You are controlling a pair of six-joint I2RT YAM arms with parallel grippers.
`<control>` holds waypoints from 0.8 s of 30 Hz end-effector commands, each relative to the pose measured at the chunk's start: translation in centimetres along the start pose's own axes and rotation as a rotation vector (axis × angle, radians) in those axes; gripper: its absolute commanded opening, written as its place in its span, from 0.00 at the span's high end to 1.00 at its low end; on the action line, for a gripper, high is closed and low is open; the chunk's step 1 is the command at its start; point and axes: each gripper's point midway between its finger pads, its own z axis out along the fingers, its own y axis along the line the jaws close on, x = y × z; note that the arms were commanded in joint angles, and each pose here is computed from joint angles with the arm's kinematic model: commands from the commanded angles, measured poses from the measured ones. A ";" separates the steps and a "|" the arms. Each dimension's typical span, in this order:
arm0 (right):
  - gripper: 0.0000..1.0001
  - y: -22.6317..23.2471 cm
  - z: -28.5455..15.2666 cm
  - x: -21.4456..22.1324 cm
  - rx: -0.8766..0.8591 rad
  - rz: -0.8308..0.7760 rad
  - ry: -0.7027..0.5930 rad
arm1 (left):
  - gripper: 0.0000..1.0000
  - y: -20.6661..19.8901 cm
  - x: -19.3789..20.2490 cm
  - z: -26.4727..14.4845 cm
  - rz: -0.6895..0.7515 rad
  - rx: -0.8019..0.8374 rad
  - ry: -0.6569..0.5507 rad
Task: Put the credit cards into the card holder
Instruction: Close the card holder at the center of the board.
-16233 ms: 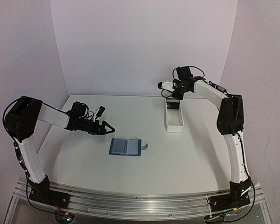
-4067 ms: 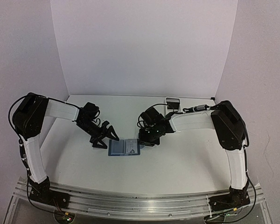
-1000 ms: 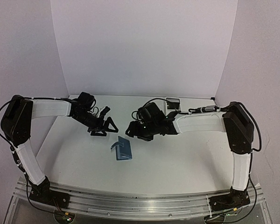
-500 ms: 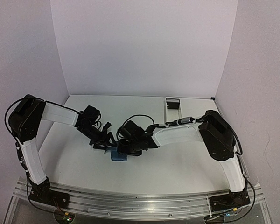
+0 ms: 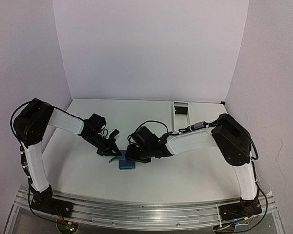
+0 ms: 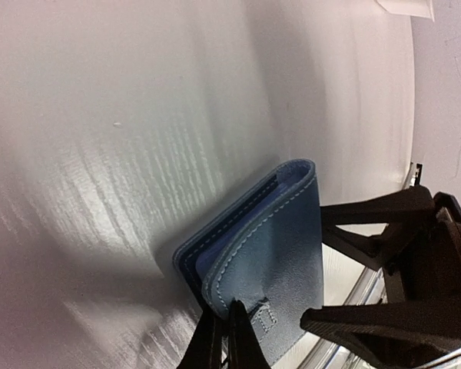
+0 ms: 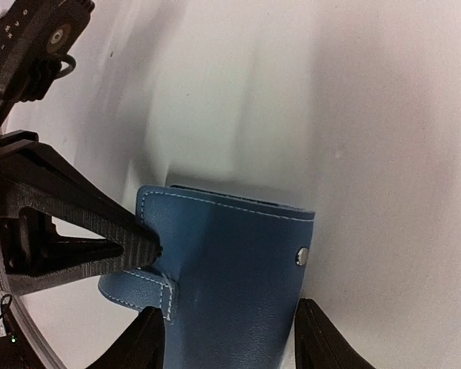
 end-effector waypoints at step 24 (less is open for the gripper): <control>0.28 -1.0 -2.3 2.8 -0.533 -0.067 0.018 | 1.00 -7.2 0.2 -3.7 0.654 0.262 -0.247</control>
